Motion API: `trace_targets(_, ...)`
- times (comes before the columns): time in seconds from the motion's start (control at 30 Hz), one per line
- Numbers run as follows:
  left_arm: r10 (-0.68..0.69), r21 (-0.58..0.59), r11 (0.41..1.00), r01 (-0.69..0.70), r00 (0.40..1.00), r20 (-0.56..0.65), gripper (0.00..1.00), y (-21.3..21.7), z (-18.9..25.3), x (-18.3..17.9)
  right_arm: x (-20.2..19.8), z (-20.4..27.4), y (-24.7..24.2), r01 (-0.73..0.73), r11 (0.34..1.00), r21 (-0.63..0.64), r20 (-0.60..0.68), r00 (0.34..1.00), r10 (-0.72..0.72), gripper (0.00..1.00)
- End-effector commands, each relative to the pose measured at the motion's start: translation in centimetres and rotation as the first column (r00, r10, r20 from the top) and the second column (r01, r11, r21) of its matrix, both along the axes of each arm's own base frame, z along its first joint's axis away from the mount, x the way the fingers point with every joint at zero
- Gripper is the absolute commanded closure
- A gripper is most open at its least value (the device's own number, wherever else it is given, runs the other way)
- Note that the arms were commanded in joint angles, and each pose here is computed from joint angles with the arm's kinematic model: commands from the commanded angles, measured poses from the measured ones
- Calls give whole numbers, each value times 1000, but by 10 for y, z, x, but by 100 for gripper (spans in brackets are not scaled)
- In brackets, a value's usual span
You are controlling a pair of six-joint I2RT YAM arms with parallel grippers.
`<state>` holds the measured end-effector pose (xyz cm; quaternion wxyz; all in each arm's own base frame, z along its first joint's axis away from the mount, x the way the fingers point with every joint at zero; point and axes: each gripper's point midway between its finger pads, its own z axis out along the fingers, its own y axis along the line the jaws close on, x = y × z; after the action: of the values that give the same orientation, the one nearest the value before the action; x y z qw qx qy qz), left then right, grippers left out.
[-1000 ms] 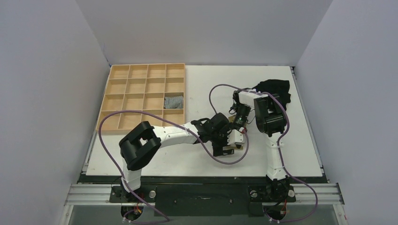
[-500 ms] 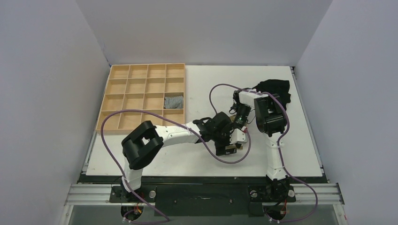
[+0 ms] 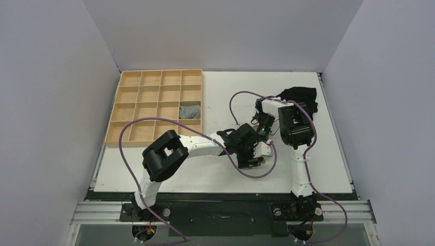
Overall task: Roll the underwear
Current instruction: Roll the underwear to the center of the board.
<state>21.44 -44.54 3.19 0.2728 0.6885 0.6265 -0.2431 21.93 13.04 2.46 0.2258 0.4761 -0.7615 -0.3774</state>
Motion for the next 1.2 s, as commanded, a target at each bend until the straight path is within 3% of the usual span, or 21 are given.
trace_targets(0.0, -13, -38, 999, 15, 999, 33, 34, -18, 6, 8, 20, -15, 9, 1, 998, 65, 92, 996, -7, 100)
trace_targets(0.43, 4, -14, 1000, -4, 1000, -9, 87, -9, -9, 0, 22, -15, 10, 11, 998, 60, 103, 995, -17, 100)
trace_targets(0.47, 7, -10, 1000, -7, 1000, -15, 93, -7, -10, -1, 23, -15, 10, 15, 998, 57, 108, 994, -21, 98)
trace_targets(0.53, 7, -5, 1000, -7, 1000, -30, 100, -4, -12, -4, 25, -15, 9, 24, 998, 50, 121, 992, -30, 84)
trace_targets(0.87, 10, 19, 1000, -7, 984, -176, 100, 10, -25, -18, 40, 6, 3, 123, 990, 64, 215, 967, -134, 62)
trace_targets(1.17, 37, 6, 999, -37, 961, -273, 100, 16, -24, -11, 59, 29, -20, 248, 967, 59, 347, 903, -253, 57)
